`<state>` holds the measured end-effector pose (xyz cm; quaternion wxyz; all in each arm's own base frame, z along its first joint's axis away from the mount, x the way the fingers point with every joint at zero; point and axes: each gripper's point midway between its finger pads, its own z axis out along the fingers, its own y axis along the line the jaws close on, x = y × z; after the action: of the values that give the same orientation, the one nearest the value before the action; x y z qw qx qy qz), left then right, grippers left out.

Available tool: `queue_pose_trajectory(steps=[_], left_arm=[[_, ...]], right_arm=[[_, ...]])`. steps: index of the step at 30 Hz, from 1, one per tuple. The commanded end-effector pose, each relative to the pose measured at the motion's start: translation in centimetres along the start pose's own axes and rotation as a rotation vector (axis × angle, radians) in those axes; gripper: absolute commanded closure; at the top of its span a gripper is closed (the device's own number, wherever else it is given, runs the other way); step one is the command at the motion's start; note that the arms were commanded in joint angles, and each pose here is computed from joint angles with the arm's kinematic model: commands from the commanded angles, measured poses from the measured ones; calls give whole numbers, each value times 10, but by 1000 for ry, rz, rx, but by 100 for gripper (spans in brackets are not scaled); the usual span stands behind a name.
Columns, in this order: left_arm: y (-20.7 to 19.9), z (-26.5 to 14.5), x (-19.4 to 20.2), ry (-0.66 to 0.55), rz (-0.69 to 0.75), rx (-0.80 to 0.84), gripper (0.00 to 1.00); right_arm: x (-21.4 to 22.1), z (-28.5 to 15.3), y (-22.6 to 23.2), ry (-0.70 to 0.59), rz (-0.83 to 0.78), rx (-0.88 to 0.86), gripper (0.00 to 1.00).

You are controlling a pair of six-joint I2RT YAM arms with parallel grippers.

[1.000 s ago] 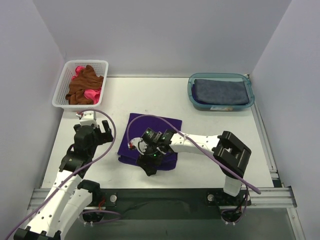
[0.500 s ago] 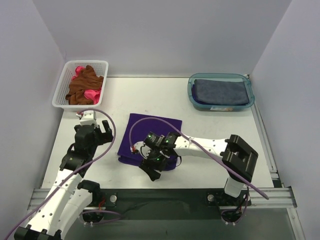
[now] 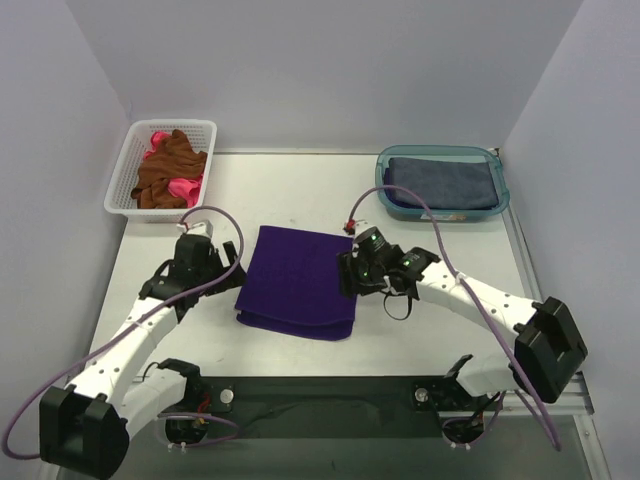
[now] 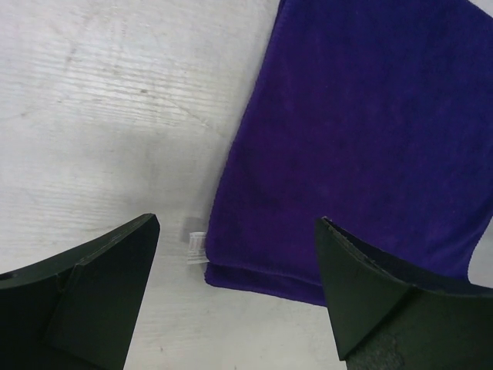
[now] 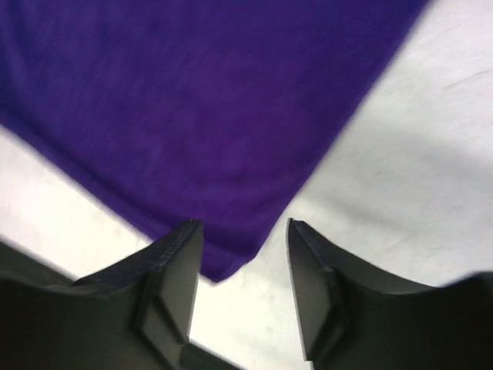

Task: Fold and stack the towels
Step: Fold the towel

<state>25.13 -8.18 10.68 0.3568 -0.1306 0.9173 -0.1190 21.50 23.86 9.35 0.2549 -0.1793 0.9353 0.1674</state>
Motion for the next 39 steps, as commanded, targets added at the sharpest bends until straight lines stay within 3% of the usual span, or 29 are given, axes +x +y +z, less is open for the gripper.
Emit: queue_pose_trajectory(steps=[1, 7, 13, 19, 25, 34, 39], left_arm=[[-34, -2, -22, 1, -24, 95, 7], [-23, 12, -23, 0, -21, 18, 7], [-8, 24, -23, 23, 7, -49, 6], [18, 20, -40, -49, 3, -156, 6], [25, 18, -44, -72, -52, -146, 6], [35, 24, -41, -42, -120, -128, 6], [23, 29, -32, 5, -141, -59, 6]], right_arm=[[-46, 15, -30, -114, 117, 80, 55], [-95, 59, -51, -117, 132, 122, 67], [-124, 104, -44, -84, 138, 110, 70], [-115, 137, -49, -1, 189, 148, 66], [-124, 165, -61, 33, 222, 156, 62], [-183, 190, -90, -37, 278, 149, 57], [-216, 163, -84, -117, 256, 116, 54]])
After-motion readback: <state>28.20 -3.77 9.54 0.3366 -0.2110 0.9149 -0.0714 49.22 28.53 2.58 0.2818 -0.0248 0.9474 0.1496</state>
